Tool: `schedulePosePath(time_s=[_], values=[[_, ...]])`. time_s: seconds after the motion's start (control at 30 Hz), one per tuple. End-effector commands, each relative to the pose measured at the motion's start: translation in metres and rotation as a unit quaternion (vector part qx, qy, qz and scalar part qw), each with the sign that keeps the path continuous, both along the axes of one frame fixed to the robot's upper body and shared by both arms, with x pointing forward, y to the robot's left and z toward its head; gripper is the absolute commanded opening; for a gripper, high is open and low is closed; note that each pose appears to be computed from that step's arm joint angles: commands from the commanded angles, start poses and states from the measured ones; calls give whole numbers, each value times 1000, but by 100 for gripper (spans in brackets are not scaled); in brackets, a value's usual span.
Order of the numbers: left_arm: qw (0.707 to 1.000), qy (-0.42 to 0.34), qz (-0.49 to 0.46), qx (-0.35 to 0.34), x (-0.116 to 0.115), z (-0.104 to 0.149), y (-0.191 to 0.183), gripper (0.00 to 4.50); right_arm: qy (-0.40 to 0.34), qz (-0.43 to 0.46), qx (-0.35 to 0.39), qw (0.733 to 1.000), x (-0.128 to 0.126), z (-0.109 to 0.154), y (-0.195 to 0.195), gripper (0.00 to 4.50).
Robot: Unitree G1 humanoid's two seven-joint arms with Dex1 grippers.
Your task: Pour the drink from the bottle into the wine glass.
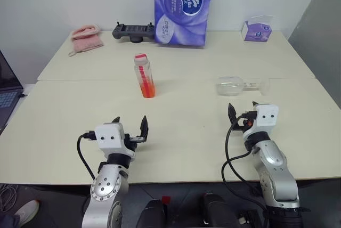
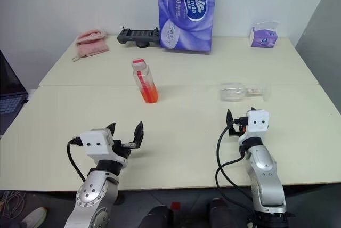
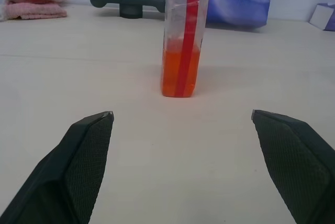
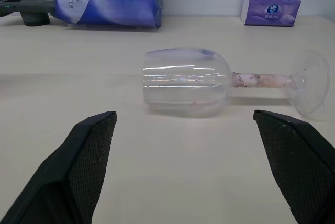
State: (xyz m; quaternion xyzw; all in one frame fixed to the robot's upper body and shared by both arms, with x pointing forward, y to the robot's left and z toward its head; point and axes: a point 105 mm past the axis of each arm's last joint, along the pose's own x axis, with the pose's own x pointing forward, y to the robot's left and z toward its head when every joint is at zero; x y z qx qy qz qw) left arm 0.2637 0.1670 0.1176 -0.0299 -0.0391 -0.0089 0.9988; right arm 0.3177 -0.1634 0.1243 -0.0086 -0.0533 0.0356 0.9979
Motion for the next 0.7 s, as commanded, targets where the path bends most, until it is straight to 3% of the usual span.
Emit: schedulePosePath(time_s=[0.03, 0.13, 0.27, 0.47, 0.7], values=[[1000, -20, -3, -1, 0, 10, -3, 450, -27, -4, 0, 1000, 0, 15, -1, 446], [1000, -25, 0, 1, 0, 12, -2, 450, -33, 16, -1, 999, 0, 19, 5, 446], [999, -32, 14, 12, 11, 19, 3, 450, -58, 231, -35, 971, -14, 37, 72, 446], [999, -44, 25, -2, 50, 34, 2, 450, -78, 298, -40, 950, 4, 65, 96, 446], [997, -70, 34, -2, 99, 57, 7, 450, -103, 315, -47, 942, 28, 93, 103, 446]])
